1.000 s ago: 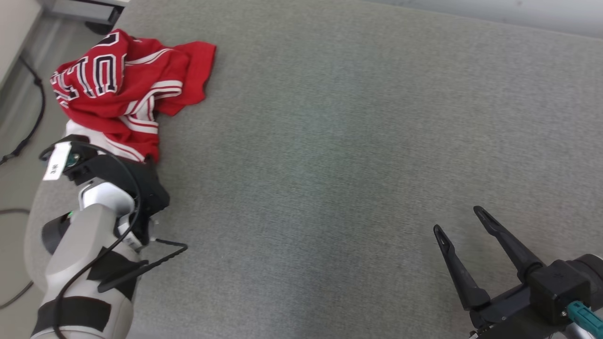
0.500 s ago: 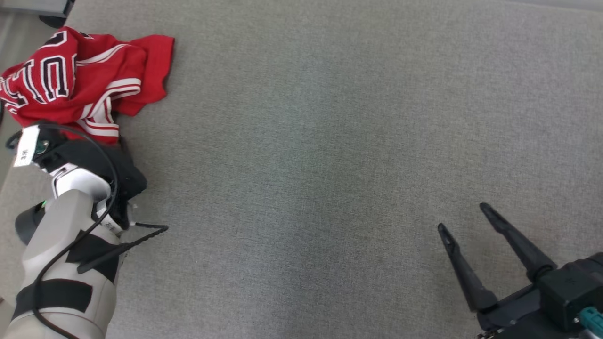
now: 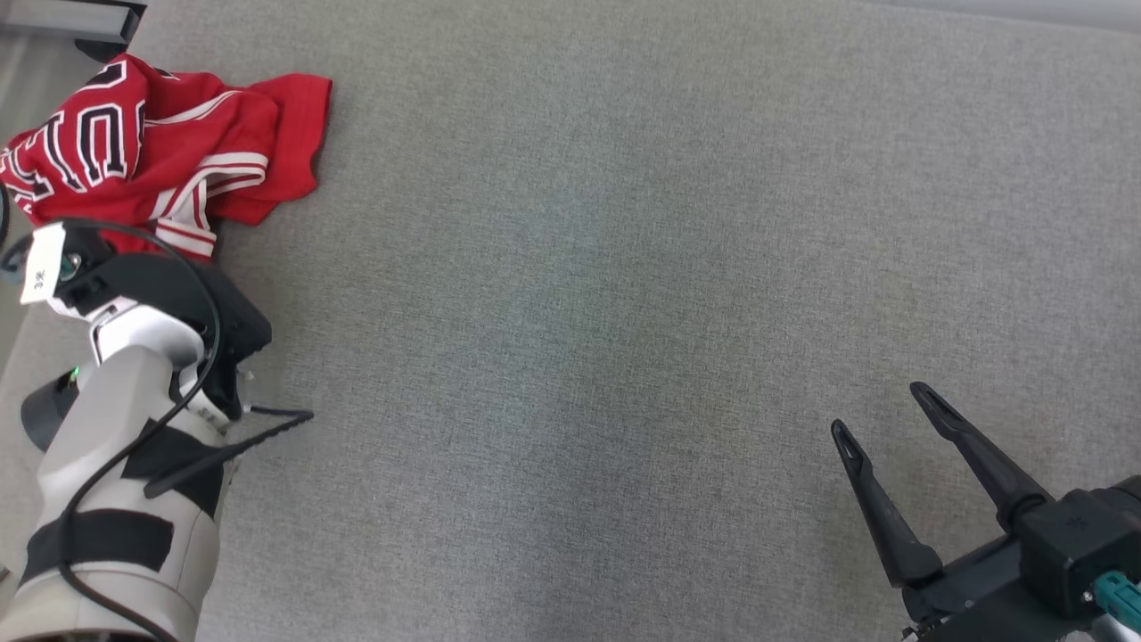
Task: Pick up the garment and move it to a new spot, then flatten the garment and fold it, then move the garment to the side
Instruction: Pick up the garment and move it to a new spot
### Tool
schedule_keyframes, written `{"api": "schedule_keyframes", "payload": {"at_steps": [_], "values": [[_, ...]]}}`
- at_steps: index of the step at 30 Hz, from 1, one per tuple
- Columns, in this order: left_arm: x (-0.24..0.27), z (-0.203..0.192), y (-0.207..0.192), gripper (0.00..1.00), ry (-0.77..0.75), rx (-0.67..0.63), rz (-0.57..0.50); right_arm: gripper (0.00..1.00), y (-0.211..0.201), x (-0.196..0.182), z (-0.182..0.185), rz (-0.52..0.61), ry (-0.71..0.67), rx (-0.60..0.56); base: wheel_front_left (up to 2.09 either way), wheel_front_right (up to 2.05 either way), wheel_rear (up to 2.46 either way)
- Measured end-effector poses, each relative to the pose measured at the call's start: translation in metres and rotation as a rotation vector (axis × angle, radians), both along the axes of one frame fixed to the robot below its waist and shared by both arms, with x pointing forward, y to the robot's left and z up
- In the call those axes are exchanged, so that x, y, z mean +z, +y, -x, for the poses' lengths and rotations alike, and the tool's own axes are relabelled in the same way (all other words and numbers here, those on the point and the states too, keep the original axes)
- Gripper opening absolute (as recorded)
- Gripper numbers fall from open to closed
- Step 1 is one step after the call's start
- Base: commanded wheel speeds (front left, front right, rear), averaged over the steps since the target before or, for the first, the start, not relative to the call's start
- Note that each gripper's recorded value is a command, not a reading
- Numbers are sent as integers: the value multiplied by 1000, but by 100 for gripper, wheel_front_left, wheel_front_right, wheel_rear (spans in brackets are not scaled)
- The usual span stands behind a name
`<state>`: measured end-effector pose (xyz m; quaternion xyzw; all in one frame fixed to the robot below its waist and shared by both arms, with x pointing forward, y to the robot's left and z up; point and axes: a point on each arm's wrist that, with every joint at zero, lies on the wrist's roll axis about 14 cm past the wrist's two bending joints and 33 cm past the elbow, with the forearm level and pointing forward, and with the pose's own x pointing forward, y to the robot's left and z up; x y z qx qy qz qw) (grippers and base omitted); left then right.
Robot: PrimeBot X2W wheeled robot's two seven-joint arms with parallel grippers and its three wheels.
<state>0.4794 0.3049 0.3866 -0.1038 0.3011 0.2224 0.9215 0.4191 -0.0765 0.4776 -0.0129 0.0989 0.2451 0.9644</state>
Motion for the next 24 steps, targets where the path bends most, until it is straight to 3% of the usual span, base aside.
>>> {"api": "schedule_keyframes", "payload": {"at_steps": [10,16,24], "values": [[74,-31,-12,0,-172,-97,-109,100,22,21,-4,-96,-42,11,0,0,0],[170,-62,-50,0,-420,-224,-198,100,42,46,-2,-186,-94,23,0,0,0],[266,-55,-82,0,-682,-370,-284,100,56,67,12,-265,-136,15,0,0,0]]}}
